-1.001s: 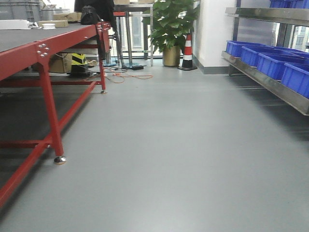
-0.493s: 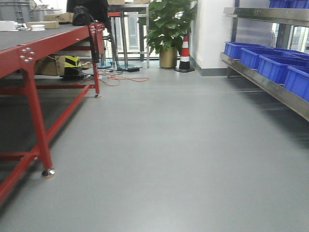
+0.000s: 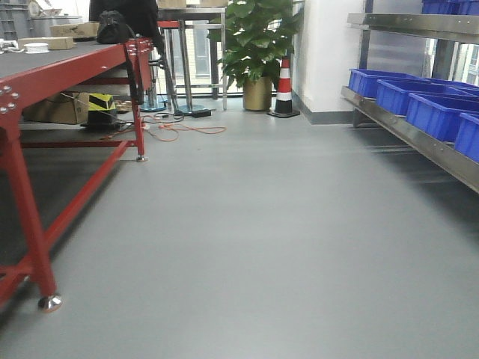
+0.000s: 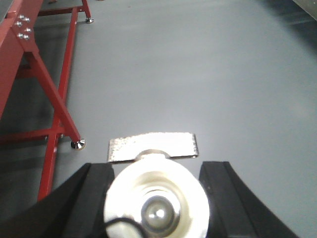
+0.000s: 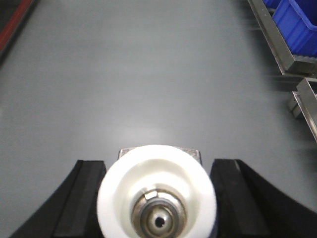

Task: Place valve from conveyor to right shelf box
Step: 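Drive the base to the steel shelf of blue bins holding valves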

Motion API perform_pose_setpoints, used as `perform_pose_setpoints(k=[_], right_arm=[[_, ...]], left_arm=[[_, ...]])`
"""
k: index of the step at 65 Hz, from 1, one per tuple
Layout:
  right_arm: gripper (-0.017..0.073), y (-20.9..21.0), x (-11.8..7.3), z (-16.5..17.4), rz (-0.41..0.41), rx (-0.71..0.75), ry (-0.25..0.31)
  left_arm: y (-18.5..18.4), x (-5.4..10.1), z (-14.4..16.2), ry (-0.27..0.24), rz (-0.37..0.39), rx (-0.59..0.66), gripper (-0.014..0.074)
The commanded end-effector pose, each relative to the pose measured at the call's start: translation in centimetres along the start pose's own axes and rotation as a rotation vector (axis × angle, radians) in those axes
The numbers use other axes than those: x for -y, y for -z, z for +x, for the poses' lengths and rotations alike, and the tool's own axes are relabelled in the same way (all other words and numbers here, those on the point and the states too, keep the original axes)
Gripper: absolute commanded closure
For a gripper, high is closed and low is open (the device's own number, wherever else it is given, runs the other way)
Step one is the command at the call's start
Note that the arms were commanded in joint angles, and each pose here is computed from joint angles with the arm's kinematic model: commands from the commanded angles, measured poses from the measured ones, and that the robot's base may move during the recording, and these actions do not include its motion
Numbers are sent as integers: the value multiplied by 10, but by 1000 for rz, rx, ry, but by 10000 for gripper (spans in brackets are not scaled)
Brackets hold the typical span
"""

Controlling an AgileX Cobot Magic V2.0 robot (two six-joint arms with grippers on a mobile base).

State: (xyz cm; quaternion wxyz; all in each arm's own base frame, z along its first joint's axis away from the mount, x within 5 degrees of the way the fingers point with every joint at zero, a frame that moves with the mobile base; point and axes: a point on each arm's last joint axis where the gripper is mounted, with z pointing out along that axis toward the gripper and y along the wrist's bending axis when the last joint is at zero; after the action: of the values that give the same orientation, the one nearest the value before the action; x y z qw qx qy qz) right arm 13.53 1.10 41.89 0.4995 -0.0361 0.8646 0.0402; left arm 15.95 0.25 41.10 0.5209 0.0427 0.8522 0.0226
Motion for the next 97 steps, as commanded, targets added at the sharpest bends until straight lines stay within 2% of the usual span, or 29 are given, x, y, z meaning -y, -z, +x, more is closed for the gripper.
perform_pose_setpoints(k=[1, 97], right_arm=[[712, 7, 0, -10, 9, 94, 7], [712, 7, 0, -10, 9, 94, 7]], left_arm=[[6, 0, -8, 10, -1, 73, 704], [6, 0, -8, 10, -1, 73, 704]])
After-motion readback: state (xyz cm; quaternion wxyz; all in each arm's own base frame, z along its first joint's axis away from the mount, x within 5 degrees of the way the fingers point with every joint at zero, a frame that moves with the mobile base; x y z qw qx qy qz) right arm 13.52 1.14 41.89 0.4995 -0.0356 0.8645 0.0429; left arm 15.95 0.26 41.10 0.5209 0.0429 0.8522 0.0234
